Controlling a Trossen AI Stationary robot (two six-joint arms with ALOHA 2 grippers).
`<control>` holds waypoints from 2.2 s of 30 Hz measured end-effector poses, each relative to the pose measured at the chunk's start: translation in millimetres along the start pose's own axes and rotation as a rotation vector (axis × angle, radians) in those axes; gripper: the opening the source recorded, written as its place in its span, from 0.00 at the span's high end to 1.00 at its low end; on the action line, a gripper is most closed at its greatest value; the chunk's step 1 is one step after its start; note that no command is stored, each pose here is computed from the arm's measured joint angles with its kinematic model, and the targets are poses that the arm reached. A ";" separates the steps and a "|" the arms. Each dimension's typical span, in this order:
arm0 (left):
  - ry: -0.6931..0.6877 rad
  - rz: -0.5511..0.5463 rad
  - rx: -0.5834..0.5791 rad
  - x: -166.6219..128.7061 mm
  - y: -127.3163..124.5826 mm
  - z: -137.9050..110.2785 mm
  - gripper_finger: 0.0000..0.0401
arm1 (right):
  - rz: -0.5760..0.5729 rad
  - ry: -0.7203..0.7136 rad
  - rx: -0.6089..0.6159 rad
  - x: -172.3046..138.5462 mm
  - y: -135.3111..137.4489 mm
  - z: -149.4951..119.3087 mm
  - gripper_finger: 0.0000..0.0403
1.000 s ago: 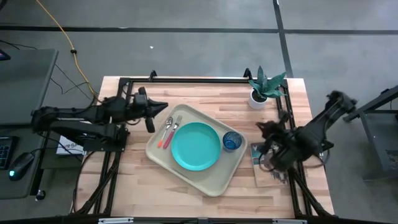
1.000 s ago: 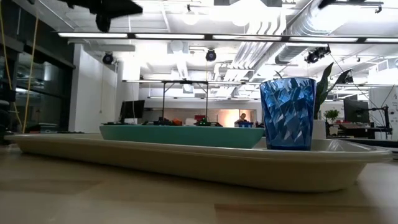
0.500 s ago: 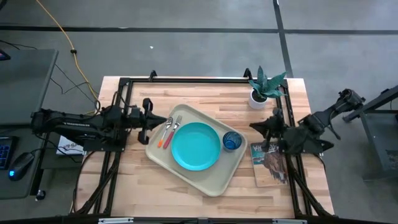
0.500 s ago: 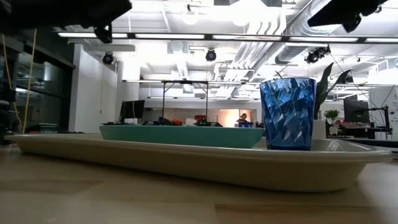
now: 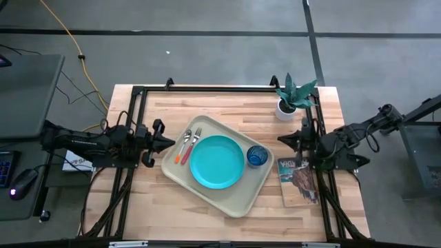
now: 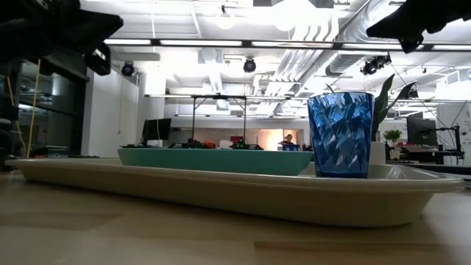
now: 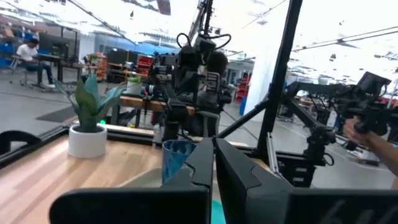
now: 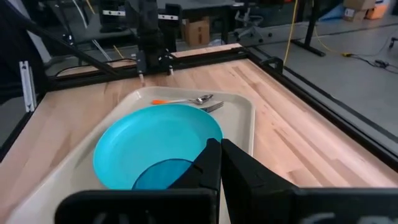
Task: Pick and place plate/cup/fork/spoon on tray
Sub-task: Return to Home Position
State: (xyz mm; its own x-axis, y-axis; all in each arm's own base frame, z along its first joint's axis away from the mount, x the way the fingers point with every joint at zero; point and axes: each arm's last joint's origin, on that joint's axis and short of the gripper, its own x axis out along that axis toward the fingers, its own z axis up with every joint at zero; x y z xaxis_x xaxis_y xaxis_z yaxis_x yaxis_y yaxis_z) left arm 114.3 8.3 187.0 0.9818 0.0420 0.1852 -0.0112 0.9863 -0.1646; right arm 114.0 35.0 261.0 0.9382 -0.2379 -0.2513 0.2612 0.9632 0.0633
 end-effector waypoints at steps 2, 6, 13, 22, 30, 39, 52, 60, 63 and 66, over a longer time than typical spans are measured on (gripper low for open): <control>-0.002 -0.004 -0.006 -1.2 -1.0 0.4 1.00 | 0.015 -0.010 -0.005 -2.3 -1.3 1.1 1.00; -0.022 -0.011 0.009 -2.1 -2.4 2.5 1.00 | 0.035 -0.009 -0.013 -9.6 -6.9 0.1 1.00; -0.004 0.011 0.017 -2.0 -1.3 0.7 1.00 | 0.105 -0.149 0.047 -12.8 -11.3 -10.0 1.00; 0.015 0.014 -0.009 -2.0 -1.1 -1.1 1.00 | 0.325 -0.395 -0.054 3.9 -13.6 -35.8 1.00; 0.015 0.013 -0.009 -2.0 -1.1 -1.1 1.00 | 0.281 -0.292 -0.042 18.6 -26.9 -56.0 1.00; 0.015 0.013 -0.009 -2.0 -1.1 -1.1 1.00 | 0.286 -0.187 -0.020 28.8 -28.6 -90.7 1.00; 0.014 0.013 -0.009 -1.9 -1.1 -0.8 1.00 | 0.212 -0.174 0.074 28.4 -31.5 -91.7 1.00; 0.015 0.012 -0.009 -1.9 -1.1 -0.9 1.00 | 0.202 -0.134 0.060 29.2 -32.0 -95.7 1.00; 0.039 0.017 -0.009 -2.0 -0.7 -3.2 1.00 | 0.201 -0.133 0.058 29.2 -32.0 -95.9 1.00; 0.037 0.016 -0.009 -3.6 -0.9 -2.8 1.00 | 0.202 -0.136 0.059 28.9 -32.1 -95.7 1.00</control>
State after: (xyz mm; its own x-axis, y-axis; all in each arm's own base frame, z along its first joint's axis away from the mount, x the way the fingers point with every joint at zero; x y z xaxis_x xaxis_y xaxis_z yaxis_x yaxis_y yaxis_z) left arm 111.3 6.8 183.7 0.9878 0.0519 0.1465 -0.0256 0.9841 -0.1760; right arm 111.0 9.1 159.3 0.9936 -0.0601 -0.0954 0.0745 0.9849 0.1562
